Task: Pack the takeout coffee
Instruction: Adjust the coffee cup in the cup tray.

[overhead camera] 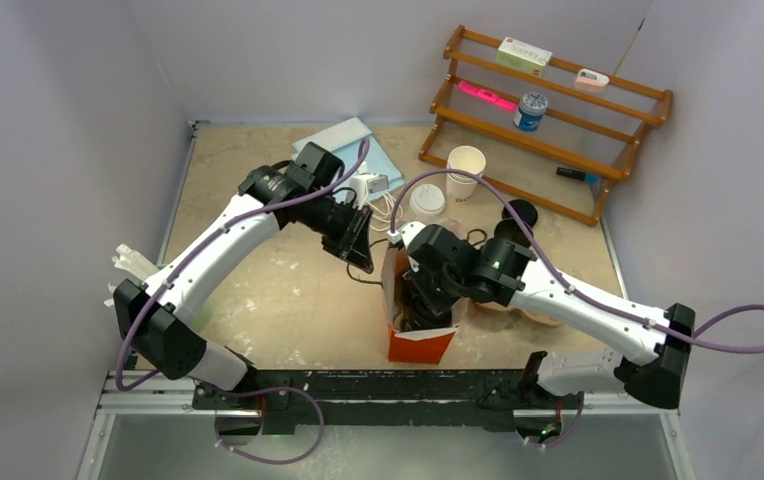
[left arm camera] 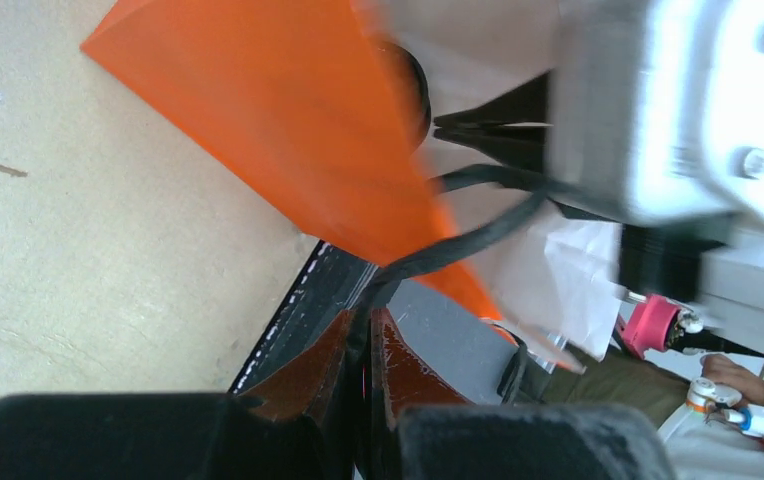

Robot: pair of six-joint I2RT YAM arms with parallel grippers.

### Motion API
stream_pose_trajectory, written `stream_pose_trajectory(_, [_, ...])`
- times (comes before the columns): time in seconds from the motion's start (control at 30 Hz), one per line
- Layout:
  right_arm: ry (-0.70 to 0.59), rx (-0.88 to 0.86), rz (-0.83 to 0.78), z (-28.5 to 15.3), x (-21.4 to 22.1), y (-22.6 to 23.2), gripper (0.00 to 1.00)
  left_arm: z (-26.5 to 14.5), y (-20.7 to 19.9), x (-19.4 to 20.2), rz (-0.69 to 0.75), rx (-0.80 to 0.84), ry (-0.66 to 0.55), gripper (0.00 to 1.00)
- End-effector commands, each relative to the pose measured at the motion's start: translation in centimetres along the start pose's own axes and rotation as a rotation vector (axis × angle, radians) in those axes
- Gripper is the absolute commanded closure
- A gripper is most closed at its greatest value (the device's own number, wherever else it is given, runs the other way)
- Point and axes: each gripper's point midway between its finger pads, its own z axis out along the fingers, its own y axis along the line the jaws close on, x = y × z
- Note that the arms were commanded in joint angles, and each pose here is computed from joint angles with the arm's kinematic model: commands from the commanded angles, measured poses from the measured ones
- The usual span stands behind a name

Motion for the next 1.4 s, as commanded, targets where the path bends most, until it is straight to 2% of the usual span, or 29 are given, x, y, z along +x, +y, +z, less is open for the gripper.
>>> stream_pose_trajectory(0.0, [-0.009, 0.047, 0.025, 1.8, -0.1, -0.5, 1.0, -0.4, -1.5, 0.0, 0.06, 0.03, -0.038, 0.93])
stream_pose_trajectory(0.17, [0.011, 0.143, 0.016, 3.2, 0.0, -2.0, 1.0, 0.1, -1.1, -0.2, 0.064, 0.03, -0.043, 0.94])
stream_pose_trajectory(0.3, [-0.029, 0.178, -0.008, 3.7, -1.0, -2.6, 1.0, 0.5, -1.0, 0.0, 0.061, 0.037, -0.031, 0.94])
stream_pose_trajectory(0.67, [0.124, -0.001, -0.068, 3.3, 1.8, 0.2, 1.0, 1.0, -0.5, -0.1, 0.044, 0.033, -0.014, 0.94])
stream_pose_trajectory(0.93, [0.195, 0.042, -0.034, 3.8, 3.1, -0.4, 1.0, 1.6, -0.1, -0.7, 0.038, 0.03, -0.005, 0.94])
stream_pose_trajectory(1.37, [0.199, -0.123, -0.074, 2.6, 3.6, 2.0, 1.0, 2.1, 0.5, -0.9, 0.027, 0.019, 0.014, 0.94])
